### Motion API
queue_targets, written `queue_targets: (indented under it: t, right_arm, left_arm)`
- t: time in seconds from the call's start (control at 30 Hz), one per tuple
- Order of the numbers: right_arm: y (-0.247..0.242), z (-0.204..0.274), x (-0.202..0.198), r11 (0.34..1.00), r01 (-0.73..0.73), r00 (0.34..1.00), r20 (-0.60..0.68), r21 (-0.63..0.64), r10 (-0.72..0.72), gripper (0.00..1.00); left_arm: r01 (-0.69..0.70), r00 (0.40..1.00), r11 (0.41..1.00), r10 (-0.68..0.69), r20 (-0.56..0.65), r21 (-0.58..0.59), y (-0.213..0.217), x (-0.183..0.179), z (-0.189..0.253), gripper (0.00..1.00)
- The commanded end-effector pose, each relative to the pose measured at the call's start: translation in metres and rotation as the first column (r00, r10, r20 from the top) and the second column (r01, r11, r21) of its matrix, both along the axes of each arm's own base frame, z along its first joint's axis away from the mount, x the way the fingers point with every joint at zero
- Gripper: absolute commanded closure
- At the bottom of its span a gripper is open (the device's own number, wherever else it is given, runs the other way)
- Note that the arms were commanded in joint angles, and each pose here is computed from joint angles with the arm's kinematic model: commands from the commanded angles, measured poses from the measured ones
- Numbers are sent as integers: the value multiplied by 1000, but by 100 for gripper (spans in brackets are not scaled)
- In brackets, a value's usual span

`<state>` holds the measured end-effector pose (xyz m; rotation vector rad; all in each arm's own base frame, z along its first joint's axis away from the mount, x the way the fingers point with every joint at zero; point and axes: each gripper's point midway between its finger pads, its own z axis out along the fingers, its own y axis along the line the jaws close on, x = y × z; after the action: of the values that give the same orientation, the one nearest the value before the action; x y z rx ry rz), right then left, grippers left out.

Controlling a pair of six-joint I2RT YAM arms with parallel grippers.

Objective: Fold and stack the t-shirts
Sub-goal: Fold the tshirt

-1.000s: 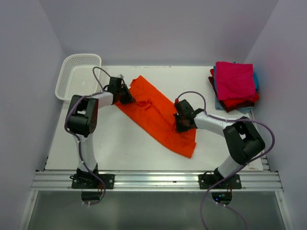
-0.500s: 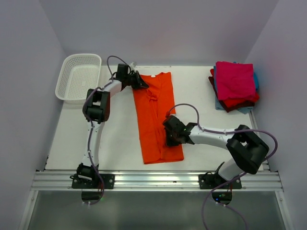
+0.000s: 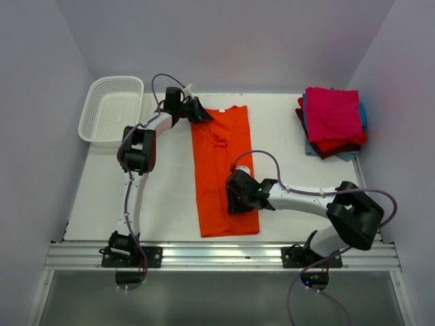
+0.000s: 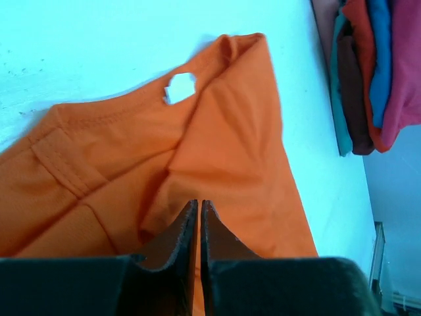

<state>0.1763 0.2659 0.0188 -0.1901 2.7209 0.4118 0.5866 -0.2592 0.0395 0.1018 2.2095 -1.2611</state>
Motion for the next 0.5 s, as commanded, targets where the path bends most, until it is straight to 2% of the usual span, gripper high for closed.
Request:
queue_targets:
  t: [0.0, 0.03, 0.07, 0.1, 0.13, 0.17, 0.2, 0.23, 0.27, 0.3, 0.33, 0.37, 0.4, 0.47]
  right_arm:
    - [7, 35, 0, 995, -67, 995, 86, 80, 60, 56]
    - [11, 46, 3, 990, -83, 991, 118, 113, 70, 51]
    - [15, 65, 5, 982, -112, 982, 167, 155, 86, 44]
    - [18, 78, 9, 975, -120, 976, 203, 184, 82, 21]
    - [18, 87, 10, 972, -131, 969, 232, 197, 84, 2]
    - [18, 105, 11, 962, -142, 960, 269, 234, 76, 1]
    - [16, 109, 11, 960, -143, 956, 285, 240, 71, 1]
    - [12, 112, 10, 960, -142, 954, 291, 241, 68, 1]
    - [8, 113, 9, 961, -140, 951, 302, 237, 64, 1]
    - [0, 113, 8, 964, -134, 949, 311, 231, 57, 1]
    - [-8, 111, 11, 971, -108, 944, 327, 214, 33, 1]
    - [-12, 107, 11, 974, -99, 943, 332, 206, 25, 1]
    - [-19, 101, 9, 976, -92, 944, 328, 198, 22, 1]
    - [-28, 96, 5, 979, -79, 950, 312, 186, 17, 1]
  left_arm:
    - [-7, 894, 1000, 17, 448, -24, 13, 9, 185, 90]
    - [-17, 885, 1000, 25, 464, -21, 16, 0, 200, 83]
    - [-27, 838, 999, 39, 544, -31, 21, -18, 255, 76]
    - [-49, 856, 999, 50, 515, -15, 25, -30, 248, 65]
    - [-67, 860, 998, 60, 506, -6, 27, -43, 254, 59]
    - [-85, 835, 996, 75, 545, -6, 33, -69, 290, 55]
    - [-110, 888, 993, 81, 452, 38, 38, -90, 250, 54]
    - [-126, 901, 991, 91, 423, 54, 41, -108, 241, 54]
    - [-137, 896, 990, 104, 433, 44, 39, -139, 258, 53]
    - [-158, 939, 983, 121, 323, 89, 44, -163, 207, 53]
    - [-145, 952, 986, 115, 283, 85, 39, -186, 193, 53]
    - [-145, 952, 989, 128, 279, 39, 37, -211, 201, 53]
    - [-117, 978, 990, 102, 184, 75, 37, -239, 160, 51]
    - [-68, 994, 990, 57, 94, 121, 33, -278, 131, 50]
